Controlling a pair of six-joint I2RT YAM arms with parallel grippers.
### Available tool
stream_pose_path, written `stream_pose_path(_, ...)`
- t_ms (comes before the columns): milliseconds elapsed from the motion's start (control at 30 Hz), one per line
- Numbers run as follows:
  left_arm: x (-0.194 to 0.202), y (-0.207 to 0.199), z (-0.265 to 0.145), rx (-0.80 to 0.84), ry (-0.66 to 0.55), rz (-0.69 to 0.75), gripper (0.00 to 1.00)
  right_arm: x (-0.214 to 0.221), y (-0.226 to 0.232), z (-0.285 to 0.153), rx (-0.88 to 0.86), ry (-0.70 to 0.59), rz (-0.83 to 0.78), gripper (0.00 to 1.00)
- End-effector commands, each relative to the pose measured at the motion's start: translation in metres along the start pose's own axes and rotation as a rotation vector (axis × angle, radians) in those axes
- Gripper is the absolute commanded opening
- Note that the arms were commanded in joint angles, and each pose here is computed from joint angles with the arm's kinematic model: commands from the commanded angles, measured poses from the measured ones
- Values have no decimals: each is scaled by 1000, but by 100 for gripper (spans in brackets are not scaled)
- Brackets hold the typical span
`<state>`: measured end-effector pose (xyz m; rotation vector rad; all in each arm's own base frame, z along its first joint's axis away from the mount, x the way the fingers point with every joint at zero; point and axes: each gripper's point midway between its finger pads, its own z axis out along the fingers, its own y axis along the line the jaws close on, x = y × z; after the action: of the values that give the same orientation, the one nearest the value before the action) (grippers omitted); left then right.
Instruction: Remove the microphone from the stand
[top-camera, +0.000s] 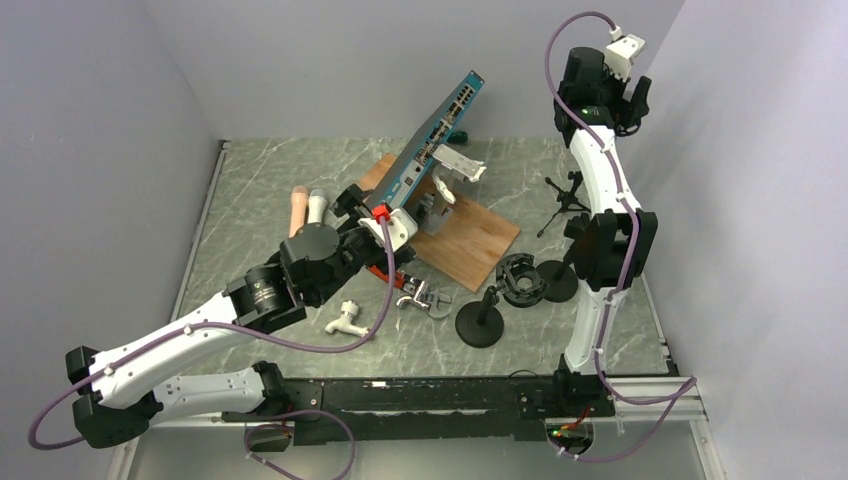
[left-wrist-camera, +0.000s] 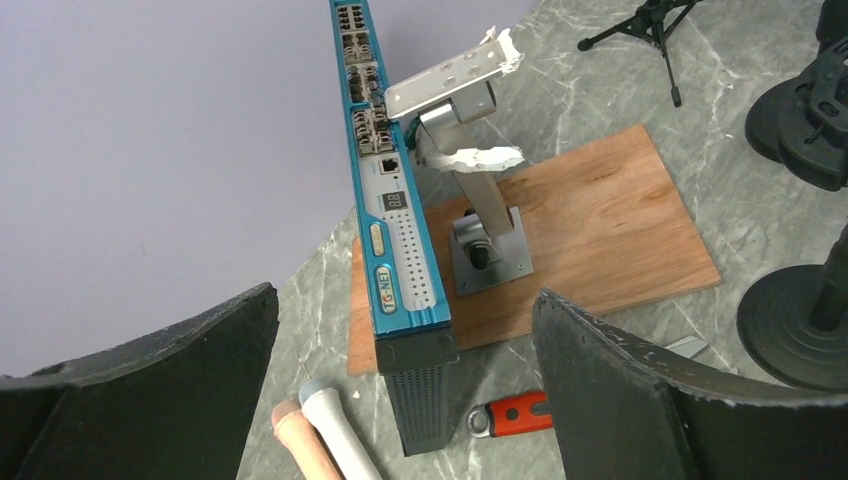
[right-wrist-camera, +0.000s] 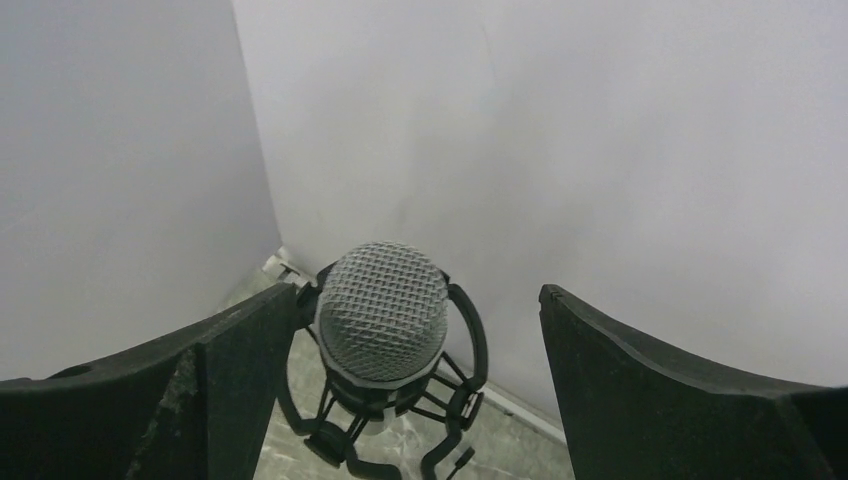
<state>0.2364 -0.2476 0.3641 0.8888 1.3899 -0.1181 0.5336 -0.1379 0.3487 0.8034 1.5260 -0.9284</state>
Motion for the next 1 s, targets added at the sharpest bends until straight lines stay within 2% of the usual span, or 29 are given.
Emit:
stream_pose_path(0,-4,8,4,-33,-17,-12,99,-10,12,-7,-63,11,16,87)
stream_pose_path(133,-3,10,3,-38,-15,-13,99,-9,16,-7,-91,37,8,70)
stream_pose_path(300,-8,14,-2,-41,-35,-22,99,-6,16,-10,-103,59,7,65)
stream_pose_path(500,-11,18,-7,-51,-52,-27,99,-7,17,-8,-95,59,9,42)
stream_pose_path(667,-13,19,-9,-50,-59,-30,99,-10,16,-8,-91,52,-9,29)
stream_pose_path(900,-12,18,-8,-42,-46,-28,99,-26,15,-15,-165,30,-1,0)
stream_pose_path(967,-14,18,-9,-41,-49,-31,99,-33,15,-14,-176,13,-12,0)
